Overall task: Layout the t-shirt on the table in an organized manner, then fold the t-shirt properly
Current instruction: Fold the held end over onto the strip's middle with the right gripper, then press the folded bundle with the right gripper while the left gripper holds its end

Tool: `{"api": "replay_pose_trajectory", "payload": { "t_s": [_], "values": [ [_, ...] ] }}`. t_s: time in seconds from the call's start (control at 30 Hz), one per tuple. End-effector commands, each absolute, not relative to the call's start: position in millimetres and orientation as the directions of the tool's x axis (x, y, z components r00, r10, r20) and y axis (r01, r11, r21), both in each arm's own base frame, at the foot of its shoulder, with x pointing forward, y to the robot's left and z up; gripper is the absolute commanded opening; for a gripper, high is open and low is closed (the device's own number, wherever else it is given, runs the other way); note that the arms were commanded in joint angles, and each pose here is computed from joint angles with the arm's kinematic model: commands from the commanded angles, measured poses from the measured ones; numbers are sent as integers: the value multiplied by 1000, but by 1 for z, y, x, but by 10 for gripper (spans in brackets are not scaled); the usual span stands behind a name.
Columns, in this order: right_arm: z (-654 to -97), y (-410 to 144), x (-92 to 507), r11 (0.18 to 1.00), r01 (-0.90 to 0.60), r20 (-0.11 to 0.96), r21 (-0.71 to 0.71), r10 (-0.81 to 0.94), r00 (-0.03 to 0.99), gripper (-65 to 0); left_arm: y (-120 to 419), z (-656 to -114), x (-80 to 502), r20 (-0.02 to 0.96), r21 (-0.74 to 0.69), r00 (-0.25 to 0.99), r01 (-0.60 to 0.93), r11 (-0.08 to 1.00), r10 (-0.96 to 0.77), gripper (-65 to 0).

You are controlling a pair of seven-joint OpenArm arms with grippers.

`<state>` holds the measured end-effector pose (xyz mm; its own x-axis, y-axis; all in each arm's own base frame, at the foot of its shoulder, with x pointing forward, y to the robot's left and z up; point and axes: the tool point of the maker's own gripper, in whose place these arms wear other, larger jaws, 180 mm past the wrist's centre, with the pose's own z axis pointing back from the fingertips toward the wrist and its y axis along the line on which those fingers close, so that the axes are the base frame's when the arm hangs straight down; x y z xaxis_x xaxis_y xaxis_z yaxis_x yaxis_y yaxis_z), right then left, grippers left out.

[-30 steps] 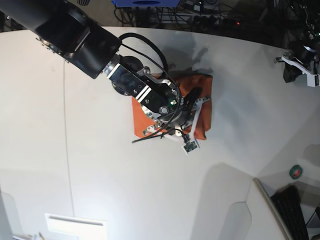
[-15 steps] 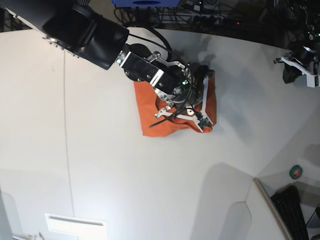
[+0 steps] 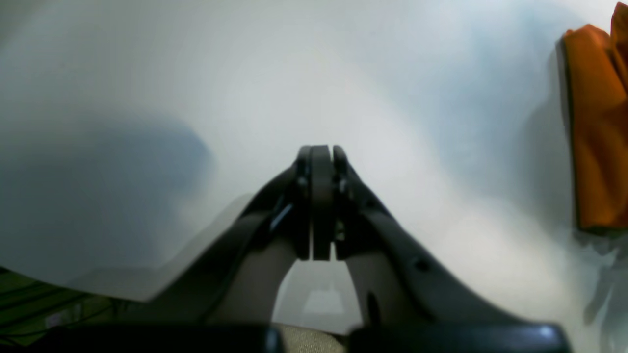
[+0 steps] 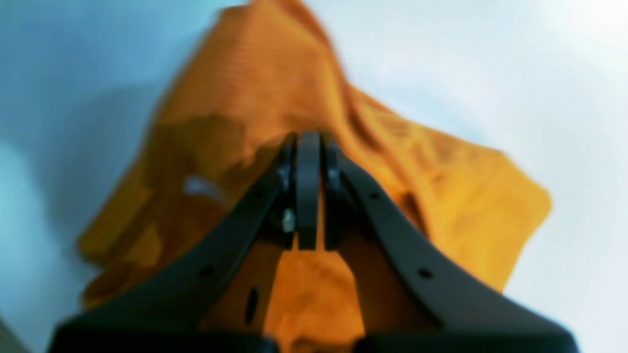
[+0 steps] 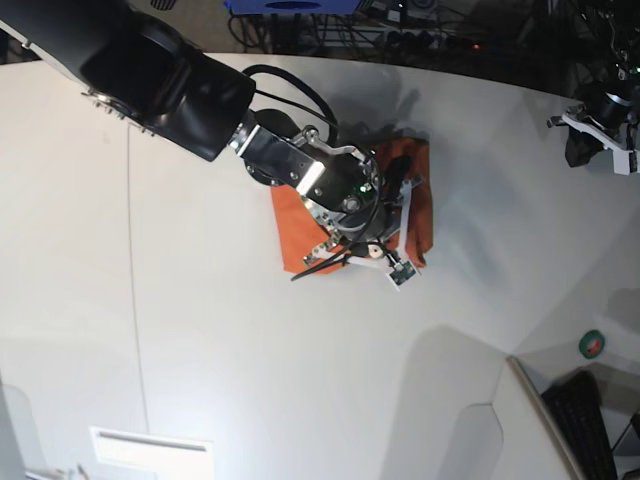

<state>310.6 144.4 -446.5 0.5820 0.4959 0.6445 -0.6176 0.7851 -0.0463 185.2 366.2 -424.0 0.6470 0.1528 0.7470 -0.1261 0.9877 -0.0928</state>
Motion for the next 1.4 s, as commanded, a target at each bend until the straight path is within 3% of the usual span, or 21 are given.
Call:
{"api": "replay_pose_trajectory", "payload": {
  "t_s": [0.0, 0.17, 0.3, 0.57, 0.7, 0.83, 0.97, 1.37],
  "values": [
    [-424, 160, 328, 781, -622, 705, -50, 469, 532, -650, 371, -409, 194, 781, -79, 612, -108, 991, 129, -650],
    [-413, 166, 338, 780, -623, 764, -56, 436, 476, -650, 356, -402, 201, 799, -90, 590, -71, 993, 115, -650],
    [-371, 167, 341, 764, -644, 804, -43, 408, 431, -650, 342, -388, 209, 829, -81, 552, -45, 996, 92, -650],
    [-357, 84, 354, 895, -432, 691, 107, 246, 680, -650, 255, -365, 246, 840, -128, 539, 82, 988, 64, -650],
    [-375, 61, 350, 910, -406, 662, 84, 253, 705, -650, 181, -367, 271, 847, -204, 529, 244, 948, 46, -650],
    [-381, 60, 344, 912, -401, 655, 92, 247, 714, -650, 134, -397, 276, 802, -298, 596, 323, 898, 52, -650],
    [-385, 55, 342, 913, -400, 675, 85, 243, 697, -650, 142, -431, 278, 735, -358, 665, 214, 909, 133, -650],
    [-432, 61, 337, 898, -432, 655, 81, 279, 702, -650, 166, -454, 269, 722, -369, 663, 127, 921, 198, -650]
  ]
}}
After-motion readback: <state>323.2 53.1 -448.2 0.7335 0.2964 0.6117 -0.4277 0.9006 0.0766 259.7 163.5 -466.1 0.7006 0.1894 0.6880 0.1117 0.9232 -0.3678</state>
